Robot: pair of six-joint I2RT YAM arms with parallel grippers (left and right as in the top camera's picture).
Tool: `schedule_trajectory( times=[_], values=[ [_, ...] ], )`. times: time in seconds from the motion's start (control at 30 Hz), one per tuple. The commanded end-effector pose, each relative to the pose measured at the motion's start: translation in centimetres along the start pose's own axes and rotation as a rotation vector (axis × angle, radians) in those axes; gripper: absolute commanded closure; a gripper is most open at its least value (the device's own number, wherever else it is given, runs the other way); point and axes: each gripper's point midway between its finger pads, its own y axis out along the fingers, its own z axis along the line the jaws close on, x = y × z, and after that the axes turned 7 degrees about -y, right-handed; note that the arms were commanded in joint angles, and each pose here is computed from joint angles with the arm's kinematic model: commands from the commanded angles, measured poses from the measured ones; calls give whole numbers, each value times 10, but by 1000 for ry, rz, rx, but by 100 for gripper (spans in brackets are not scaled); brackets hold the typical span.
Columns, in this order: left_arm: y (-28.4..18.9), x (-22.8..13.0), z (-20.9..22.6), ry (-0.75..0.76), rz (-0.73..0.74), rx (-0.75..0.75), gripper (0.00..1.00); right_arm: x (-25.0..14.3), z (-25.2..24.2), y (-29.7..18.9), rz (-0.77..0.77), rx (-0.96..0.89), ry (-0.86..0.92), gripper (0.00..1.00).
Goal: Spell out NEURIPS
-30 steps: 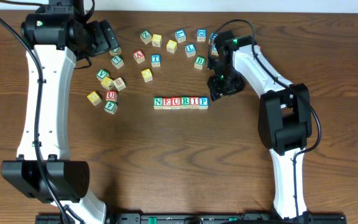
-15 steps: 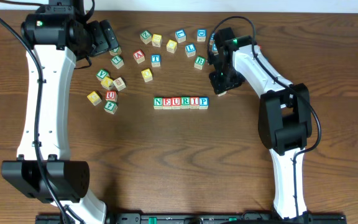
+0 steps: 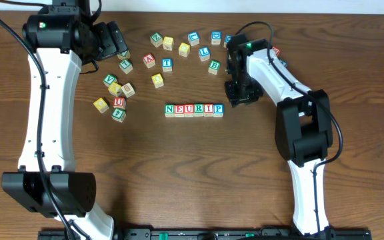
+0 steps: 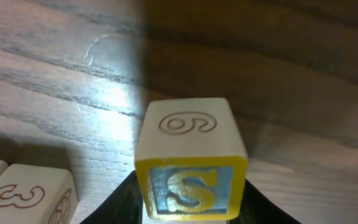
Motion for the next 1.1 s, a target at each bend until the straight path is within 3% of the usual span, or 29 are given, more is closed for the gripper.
schedule_trajectory(
  times=[0.0, 0.27, 0.57, 0.83, 1.07],
  values=[
    [5, -1, 5, 7, 7, 21, 2, -1, 3, 2, 4, -15, 25, 64],
    [5, -1, 5, 7, 7, 21, 2, 12, -31, -2, -50, -202, -15, 60],
    [5, -1, 5, 7, 7, 21, 2, 30, -22, -3, -123, -174, -20, 76],
    [5, -1, 5, 7, 7, 21, 2, 12, -1, 1, -51, -88, -40, 82],
    [5, -1, 5, 7, 7, 21, 2, -6, 20, 2, 18, -20, 2, 76]
  ],
)
